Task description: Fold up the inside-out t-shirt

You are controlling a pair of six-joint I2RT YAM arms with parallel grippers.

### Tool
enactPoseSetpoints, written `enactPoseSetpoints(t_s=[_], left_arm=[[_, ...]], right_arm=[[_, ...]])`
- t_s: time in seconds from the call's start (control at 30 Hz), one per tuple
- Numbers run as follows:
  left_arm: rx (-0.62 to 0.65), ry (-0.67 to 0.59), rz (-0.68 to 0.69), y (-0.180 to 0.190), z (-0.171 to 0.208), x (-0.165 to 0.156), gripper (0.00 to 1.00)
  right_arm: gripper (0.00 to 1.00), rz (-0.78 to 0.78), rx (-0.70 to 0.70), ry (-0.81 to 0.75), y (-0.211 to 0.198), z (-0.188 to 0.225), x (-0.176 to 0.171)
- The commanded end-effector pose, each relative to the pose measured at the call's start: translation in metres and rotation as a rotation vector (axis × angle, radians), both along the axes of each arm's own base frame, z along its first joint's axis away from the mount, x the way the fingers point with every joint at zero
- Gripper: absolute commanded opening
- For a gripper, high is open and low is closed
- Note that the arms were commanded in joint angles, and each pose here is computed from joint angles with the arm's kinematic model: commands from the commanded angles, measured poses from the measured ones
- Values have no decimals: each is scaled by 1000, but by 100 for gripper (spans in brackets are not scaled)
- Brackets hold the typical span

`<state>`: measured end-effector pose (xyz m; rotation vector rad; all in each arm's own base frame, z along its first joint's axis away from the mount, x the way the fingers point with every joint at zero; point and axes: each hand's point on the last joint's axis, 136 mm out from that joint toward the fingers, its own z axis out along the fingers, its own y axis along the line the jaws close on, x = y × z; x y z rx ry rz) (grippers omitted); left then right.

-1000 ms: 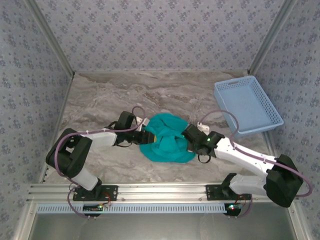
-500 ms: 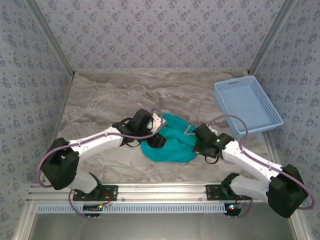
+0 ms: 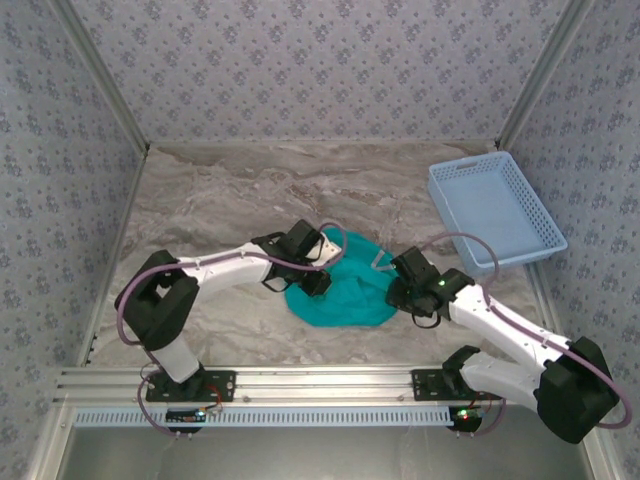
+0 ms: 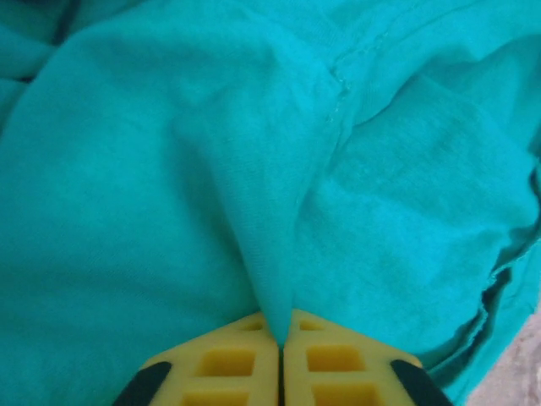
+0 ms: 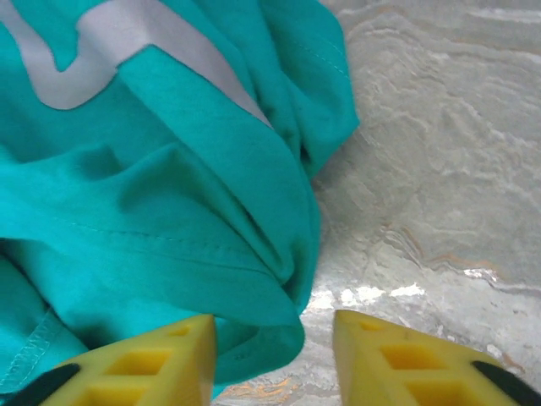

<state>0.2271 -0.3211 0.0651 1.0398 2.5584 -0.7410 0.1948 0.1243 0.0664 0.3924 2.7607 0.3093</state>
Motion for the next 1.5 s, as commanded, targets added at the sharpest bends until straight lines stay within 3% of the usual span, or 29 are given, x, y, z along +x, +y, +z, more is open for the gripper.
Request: enactPoseSetpoints(t_s=[0.0, 0.03, 0.1, 0.17, 0.3, 0.43, 0.53, 0.57, 0.63, 0.7, 0.77, 0.87, 1.03, 1.17, 1.47], left_arm=[[-225, 155, 60, -22, 38, 4, 0], [-273, 160, 62, -26, 52, 5, 0], [-393, 146, 30, -36, 88, 1, 0], [-537, 152, -17, -44, 126, -5, 0], [-742, 176, -134, -49, 177, -23, 4], [-770, 229, -111, -51, 146, -24, 14], [-628, 301, -14, -51, 78, -14, 22], [-581, 305, 5, -51, 59, -12, 27], [-537, 304, 45, -48, 34, -7, 30], [-573, 312, 70, -47, 31, -2, 30], [-615, 301, 79, -47, 38, 3, 29], [-624, 303, 72, -45, 45, 3, 18], [-519, 277, 103, -30, 32, 5, 14], [-349, 242, 147, -8, 8, 9, 16], [-275, 255, 191, -2, -13, 18, 16]], right_arm=[[44, -33, -3, -1, 3, -2, 5], [39, -40, -6, 5, 2, -7, 6], [19, -50, 22, -9, 7, -9, 12], [6, -42, 62, -35, 13, 0, 21], [0, 35, 114, -158, 24, 41, 39], [0, -23, 168, -151, 4, 24, 36], [0, -22, 200, -72, 0, 3, 27], [1, -15, 198, -56, -2, 1, 26], [12, 20, 177, -40, -4, 3, 24], [29, 92, 167, -45, -1, 15, 21], [36, 234, 224, -87, 15, 35, 19], [39, 410, 406, -167, 51, 64, 15], [41, 514, 615, -123, 95, 72, 14], [43, 596, 570, -58, 114, 61, 3], [51, 608, 477, -3, 103, 25, -8]])
